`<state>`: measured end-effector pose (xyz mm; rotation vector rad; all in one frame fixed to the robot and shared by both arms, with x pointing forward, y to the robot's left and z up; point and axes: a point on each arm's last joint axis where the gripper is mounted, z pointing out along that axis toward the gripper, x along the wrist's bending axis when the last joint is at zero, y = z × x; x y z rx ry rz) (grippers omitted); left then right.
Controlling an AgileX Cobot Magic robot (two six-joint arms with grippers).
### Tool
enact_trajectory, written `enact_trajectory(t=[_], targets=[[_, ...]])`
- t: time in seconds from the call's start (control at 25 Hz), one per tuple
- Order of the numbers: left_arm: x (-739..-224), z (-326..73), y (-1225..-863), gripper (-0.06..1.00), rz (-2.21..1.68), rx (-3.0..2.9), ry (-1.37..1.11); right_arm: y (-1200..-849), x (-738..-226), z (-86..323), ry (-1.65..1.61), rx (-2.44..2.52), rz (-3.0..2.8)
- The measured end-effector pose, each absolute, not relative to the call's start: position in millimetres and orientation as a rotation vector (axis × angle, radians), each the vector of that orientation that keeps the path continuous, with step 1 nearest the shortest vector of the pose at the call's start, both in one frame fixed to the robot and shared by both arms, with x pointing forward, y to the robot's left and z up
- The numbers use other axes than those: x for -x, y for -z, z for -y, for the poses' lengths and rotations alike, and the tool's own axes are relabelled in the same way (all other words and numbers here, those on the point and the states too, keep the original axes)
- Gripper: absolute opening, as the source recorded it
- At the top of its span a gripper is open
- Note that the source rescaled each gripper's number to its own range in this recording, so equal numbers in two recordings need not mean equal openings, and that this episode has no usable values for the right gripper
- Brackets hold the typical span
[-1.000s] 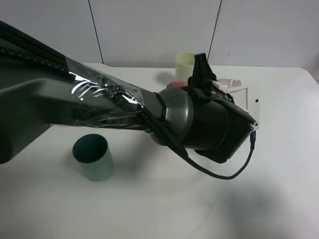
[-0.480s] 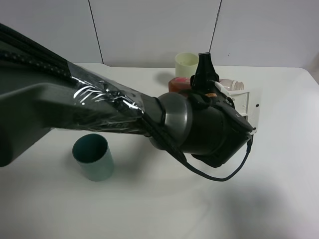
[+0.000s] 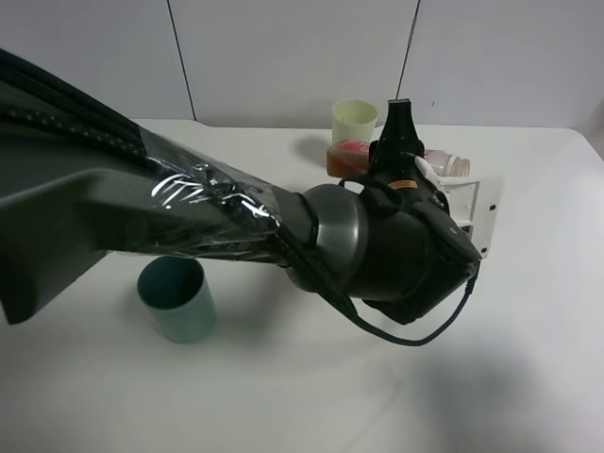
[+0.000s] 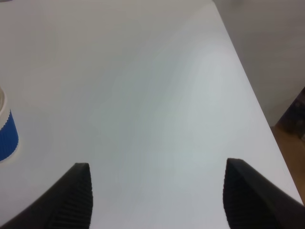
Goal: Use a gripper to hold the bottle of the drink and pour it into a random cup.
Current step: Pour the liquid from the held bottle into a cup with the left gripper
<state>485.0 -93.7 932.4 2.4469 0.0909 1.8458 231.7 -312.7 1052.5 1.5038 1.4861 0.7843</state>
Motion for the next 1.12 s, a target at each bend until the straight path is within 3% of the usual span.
enact_trajectory(t=[1.12], targets=[[-489.9, 99.4, -924.4, 0.00, 0.072, -2.383, -1.939, -1052.5, -231.7, 312.7, -0.784, -1.504, -1.486]])
